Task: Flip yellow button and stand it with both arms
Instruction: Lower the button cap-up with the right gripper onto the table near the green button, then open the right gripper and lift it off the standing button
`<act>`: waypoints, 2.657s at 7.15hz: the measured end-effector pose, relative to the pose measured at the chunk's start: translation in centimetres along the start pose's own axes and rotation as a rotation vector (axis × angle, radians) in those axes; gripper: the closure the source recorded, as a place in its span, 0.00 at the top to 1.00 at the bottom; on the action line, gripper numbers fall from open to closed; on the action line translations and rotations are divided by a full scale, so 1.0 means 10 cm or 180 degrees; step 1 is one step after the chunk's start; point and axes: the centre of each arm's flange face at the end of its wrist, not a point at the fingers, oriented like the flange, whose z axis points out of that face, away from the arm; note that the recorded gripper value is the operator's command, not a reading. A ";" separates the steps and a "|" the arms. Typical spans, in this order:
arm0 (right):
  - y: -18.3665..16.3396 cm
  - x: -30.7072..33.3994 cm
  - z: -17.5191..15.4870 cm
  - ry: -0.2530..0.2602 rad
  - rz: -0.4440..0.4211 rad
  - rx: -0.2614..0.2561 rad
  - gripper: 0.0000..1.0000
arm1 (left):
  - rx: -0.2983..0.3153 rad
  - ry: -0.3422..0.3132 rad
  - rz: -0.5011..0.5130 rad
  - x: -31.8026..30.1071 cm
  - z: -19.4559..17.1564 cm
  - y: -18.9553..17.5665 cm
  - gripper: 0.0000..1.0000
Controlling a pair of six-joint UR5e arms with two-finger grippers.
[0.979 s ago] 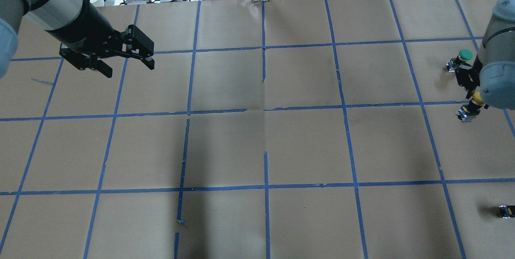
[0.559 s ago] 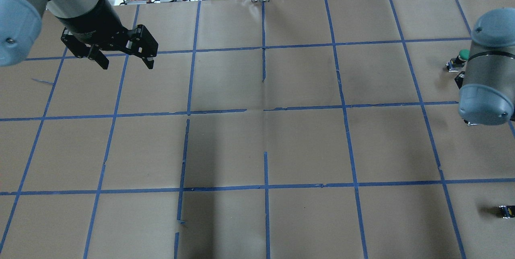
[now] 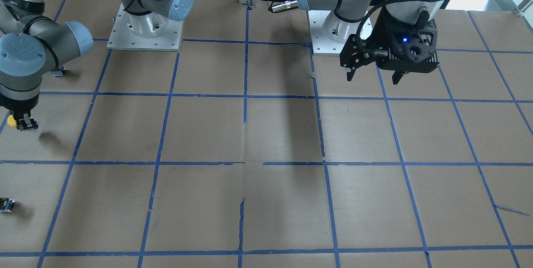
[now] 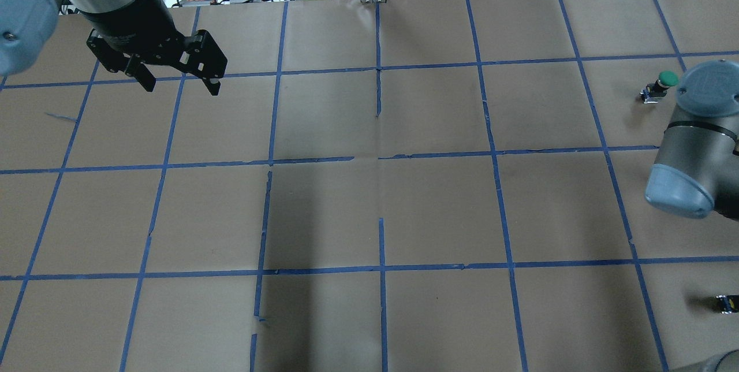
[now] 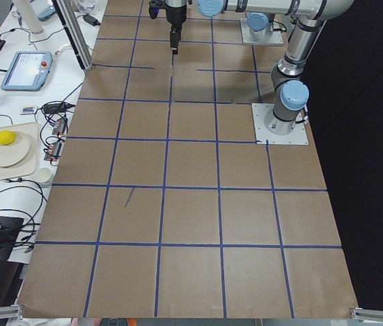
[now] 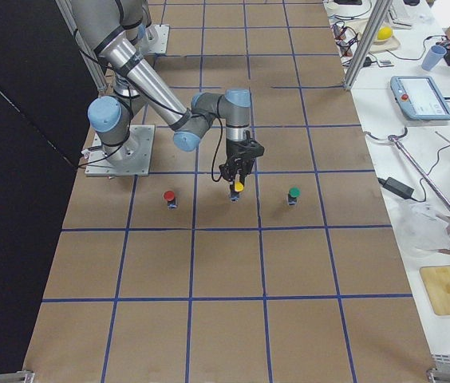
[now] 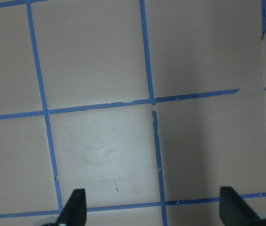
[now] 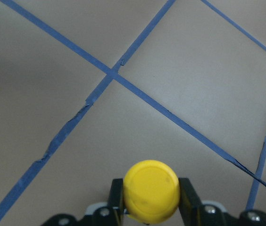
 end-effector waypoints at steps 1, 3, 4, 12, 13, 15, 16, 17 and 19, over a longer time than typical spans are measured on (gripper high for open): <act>0.03 0.03 0.01 -0.0018 -0.0001 0.0036 0.17 | -0.0025 0.0010 0.0006 -0.03 -0.02 -0.04 1.00; 0.09 0.04 0.04 -0.0020 0.0000 0.0032 0.20 | -0.0027 0.0011 0.0040 -0.06 -0.16 -0.11 1.00; 0.10 0.04 0.06 -0.0017 0.0002 0.0019 0.22 | -0.0043 0.0013 0.0043 -0.06 -0.17 -0.13 1.00; 0.13 0.03 0.10 -0.0011 -0.0016 -0.0034 1.00 | -0.0067 -0.0004 -0.0090 -0.05 -0.12 -0.22 1.00; 0.12 0.04 0.08 -0.0009 -0.0032 -0.0027 1.00 | -0.0072 -0.0004 -0.0093 -0.05 -0.11 -0.22 1.00; 0.08 0.06 -0.04 -0.0031 -0.0136 -0.0107 1.00 | -0.0059 -0.0006 -0.0098 -0.06 -0.12 -0.22 1.00; 0.02 0.10 -0.23 -0.0113 -0.0214 -0.0256 1.00 | -0.0058 -0.0006 -0.0098 -0.06 -0.13 -0.22 1.00; -0.06 0.14 -0.49 -0.0211 -0.0343 -0.0479 1.00 | -0.0059 -0.0006 -0.0099 -0.06 -0.12 -0.22 1.00; -0.36 0.14 -1.04 -0.0438 -0.0771 -0.0921 1.00 | -0.0062 -0.0005 -0.0101 -0.06 -0.12 -0.20 1.00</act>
